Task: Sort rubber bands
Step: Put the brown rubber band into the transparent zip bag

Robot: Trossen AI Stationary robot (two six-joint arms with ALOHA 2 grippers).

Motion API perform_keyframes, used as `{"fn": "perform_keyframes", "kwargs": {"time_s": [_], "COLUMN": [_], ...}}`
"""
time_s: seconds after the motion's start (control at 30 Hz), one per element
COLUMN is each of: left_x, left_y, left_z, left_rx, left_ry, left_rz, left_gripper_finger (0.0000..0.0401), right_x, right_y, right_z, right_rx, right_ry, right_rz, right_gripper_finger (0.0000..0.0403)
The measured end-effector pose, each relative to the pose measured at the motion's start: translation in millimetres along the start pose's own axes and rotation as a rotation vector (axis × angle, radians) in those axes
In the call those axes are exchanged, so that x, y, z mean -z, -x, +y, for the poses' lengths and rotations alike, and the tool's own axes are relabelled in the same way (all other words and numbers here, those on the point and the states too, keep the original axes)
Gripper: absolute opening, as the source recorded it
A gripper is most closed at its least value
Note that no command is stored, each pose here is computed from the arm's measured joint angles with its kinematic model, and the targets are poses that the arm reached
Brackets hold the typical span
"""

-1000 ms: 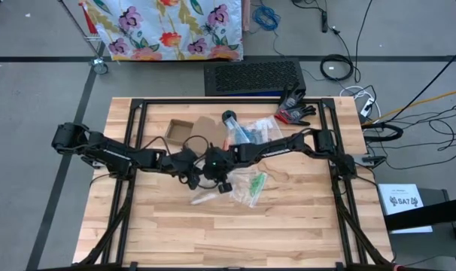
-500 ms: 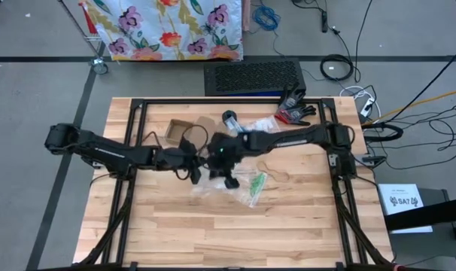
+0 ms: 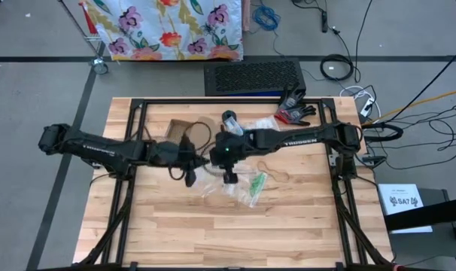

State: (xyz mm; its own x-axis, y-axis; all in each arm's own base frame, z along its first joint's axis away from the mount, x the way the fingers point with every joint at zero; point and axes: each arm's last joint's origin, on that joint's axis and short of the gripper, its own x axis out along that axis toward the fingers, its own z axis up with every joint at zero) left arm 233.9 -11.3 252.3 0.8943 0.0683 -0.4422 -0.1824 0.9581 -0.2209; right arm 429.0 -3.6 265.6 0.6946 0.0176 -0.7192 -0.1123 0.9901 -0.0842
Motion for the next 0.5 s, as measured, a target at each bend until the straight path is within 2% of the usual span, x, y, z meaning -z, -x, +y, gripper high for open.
{"fn": "perform_keyframes", "kwargs": {"time_s": [0.03,0.07,0.1,0.13,0.2,0.27,0.5], "left_x": [-0.1,1.8,3.3,4.0,5.1,4.5,7.6], "left_y": [0.8,1.9,2.7,2.7,3.0,2.7,3.2], "left_z": [0.4,3.5,7.2,8.2,9.4,9.5,10.3], "left_rx": [-0.055,-0.158,-0.261,-0.299,-0.341,-0.337,-0.364], "left_ry": [0.012,0.032,0.049,0.051,0.034,0.018,0.001], "left_rz": [-0.009,-0.015,-0.029,-0.034,-0.032,-0.034,-0.007], "left_gripper_finger": [0.0000,0.0000,0.0000,0.0000,0.0000,0.0000,0.0000], "right_x": [-1.0,-2.5,-4.1,-7.0,-5.6,-4.7,-6.7], "right_y": [0.1,1.0,1.8,2.0,2.2,1.7,2.4], "right_z": [2.6,3.8,4.8,6.5,6.5,7.6,7.7], "right_rx": [-0.114,-0.273,-0.385,-0.406,-0.373,-0.338,-0.338], "right_ry": [0.009,0.014,0.016,0.013,-0.030,-0.026,-0.022], "right_rz": [-0.024,-0.064,-0.098,-0.122,-0.091,-0.080,-0.099], "right_gripper_finger": [0.0000,0.0000,0.0000,0.0000,0.0000,0.0000,0.0000]}}
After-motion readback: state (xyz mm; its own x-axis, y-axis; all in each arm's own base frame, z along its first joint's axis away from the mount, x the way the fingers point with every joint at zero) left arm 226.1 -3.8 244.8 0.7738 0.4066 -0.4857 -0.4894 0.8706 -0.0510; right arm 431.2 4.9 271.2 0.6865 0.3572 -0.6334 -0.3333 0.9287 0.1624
